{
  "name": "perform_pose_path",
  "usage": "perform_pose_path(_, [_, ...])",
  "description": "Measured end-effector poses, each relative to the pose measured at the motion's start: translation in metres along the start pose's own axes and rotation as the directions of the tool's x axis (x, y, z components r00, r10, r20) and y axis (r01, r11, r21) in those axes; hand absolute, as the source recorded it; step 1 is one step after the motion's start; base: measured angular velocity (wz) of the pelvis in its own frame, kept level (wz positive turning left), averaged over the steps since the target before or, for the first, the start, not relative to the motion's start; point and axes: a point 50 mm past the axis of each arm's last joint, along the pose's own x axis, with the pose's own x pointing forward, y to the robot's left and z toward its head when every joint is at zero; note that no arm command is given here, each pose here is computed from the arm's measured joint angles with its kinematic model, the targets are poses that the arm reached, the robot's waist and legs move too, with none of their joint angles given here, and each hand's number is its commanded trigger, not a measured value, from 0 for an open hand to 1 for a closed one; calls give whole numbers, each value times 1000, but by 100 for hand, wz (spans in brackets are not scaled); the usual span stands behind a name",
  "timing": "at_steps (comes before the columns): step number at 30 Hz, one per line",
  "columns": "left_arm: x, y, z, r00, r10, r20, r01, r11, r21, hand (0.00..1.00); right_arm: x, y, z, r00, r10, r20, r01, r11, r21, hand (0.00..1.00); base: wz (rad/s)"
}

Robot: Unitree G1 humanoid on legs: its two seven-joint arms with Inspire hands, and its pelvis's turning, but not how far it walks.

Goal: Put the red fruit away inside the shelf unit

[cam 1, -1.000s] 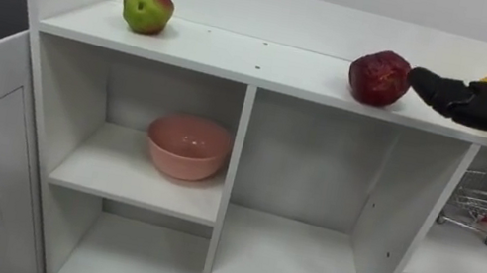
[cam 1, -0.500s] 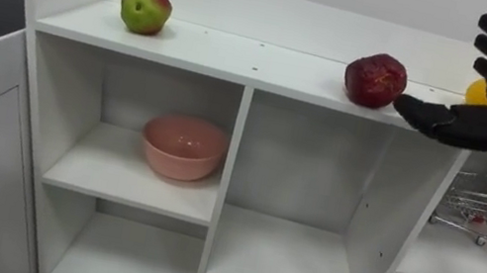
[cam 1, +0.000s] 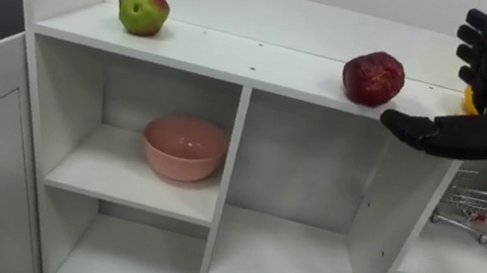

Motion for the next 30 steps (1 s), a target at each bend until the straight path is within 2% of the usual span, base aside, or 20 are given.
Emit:
perform_pose_path(18, [0,5,9,999,-32,7,32,999,-10,0,6,-5,-17,996,-5,-90,7,1000,24,0,0])
perform_pose_path(30, [0,8,18,999,-39,17,39,999,-7,0,12,1,-16,995,31,-99,-29,999,18,0,0])
